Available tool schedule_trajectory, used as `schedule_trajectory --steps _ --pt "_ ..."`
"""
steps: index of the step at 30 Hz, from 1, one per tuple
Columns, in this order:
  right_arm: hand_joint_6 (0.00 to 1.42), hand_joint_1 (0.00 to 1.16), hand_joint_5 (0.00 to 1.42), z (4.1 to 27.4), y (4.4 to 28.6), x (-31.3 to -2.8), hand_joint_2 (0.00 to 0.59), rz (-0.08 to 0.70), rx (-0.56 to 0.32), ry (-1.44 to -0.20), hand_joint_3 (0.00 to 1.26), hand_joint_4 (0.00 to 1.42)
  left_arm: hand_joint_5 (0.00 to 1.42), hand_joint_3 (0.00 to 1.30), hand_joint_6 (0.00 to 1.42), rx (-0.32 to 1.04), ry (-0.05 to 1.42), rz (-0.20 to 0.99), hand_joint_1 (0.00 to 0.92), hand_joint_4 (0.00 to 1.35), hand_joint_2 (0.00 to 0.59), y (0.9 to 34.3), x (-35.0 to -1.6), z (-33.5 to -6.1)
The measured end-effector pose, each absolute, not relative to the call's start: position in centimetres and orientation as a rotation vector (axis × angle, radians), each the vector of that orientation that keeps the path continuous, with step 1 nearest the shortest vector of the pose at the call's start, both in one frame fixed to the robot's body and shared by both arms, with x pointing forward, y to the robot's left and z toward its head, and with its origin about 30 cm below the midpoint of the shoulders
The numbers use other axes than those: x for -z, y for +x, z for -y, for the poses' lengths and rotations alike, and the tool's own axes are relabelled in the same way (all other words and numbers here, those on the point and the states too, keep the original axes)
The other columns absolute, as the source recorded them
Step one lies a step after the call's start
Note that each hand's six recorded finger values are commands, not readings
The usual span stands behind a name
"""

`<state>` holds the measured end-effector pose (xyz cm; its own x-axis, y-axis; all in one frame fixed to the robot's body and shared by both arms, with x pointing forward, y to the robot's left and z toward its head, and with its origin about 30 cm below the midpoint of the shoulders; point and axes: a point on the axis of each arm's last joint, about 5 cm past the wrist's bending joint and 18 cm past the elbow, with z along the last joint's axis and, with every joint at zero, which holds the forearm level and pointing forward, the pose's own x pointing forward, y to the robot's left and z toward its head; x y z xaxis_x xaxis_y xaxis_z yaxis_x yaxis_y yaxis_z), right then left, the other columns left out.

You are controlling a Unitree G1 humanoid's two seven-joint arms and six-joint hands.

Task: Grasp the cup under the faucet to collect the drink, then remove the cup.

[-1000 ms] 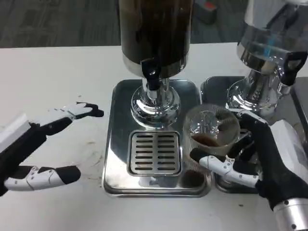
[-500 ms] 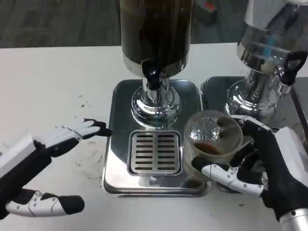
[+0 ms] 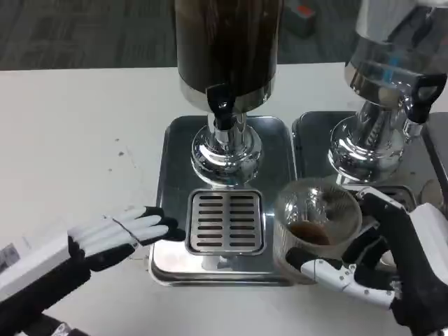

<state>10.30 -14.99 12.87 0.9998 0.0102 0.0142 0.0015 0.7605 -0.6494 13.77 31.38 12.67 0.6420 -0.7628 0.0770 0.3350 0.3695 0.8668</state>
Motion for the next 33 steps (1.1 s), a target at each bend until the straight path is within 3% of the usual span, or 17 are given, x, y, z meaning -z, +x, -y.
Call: schedule_trajectory --steps 12,33 --pt "0.91 0.78 0.82 15.2 9.0 -13.4 0.216 0.015 -0.009 -0.721 0.59 0.64 0.04 0.16 0.11 0.788 1.001 0.588 0.000 0.00 0.087 13.4 -13.5 -31.8" --pt "0.91 0.79 0.82 15.2 7.9 -13.6 0.220 0.006 -0.017 -0.713 0.60 0.64 0.03 0.15 0.11 0.844 1.046 0.601 0.000 0.00 0.083 12.8 -13.7 -32.0"
